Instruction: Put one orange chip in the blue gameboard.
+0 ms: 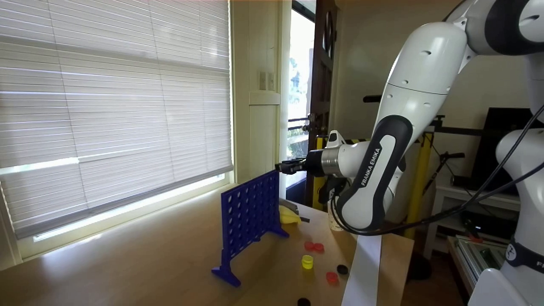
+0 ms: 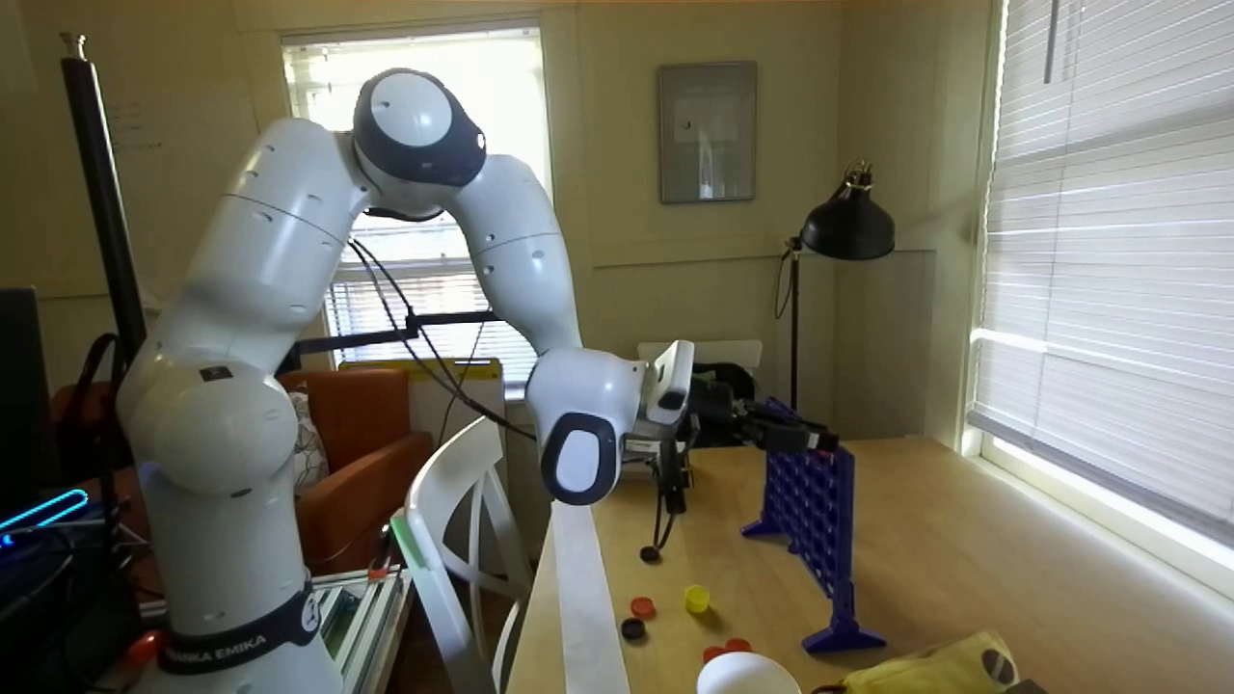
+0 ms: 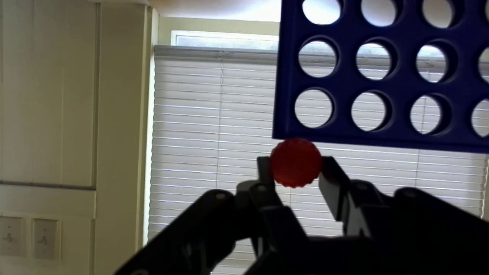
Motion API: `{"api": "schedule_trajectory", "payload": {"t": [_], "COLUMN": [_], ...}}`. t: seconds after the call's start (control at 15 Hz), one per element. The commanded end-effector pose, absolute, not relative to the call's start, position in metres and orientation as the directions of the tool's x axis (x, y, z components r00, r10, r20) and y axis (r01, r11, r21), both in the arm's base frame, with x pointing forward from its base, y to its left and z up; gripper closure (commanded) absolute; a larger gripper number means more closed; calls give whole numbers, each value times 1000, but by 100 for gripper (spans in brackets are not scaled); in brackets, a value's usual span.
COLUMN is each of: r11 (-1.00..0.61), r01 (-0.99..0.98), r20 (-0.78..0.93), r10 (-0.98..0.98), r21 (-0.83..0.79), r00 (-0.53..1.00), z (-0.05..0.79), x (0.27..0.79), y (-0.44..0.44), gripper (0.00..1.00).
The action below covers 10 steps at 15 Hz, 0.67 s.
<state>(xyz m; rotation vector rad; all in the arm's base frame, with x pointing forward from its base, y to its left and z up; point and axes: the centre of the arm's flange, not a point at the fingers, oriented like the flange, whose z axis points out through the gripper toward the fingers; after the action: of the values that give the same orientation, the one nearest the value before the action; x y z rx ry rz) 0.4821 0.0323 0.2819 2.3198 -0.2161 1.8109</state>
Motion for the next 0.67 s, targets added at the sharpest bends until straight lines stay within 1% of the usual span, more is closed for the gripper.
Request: {"api": "schedule_trajectory", "payload": {"t": [0.0,0.6], "r11": [-971,-971], "r01": [-230,-234], "r20": [977,983], "r10": [9,13], "r21": [58,57], "r00": [211,184], "z": [291,293], "x": [486,495], "y": [33,36], "gripper": [90,90]}}
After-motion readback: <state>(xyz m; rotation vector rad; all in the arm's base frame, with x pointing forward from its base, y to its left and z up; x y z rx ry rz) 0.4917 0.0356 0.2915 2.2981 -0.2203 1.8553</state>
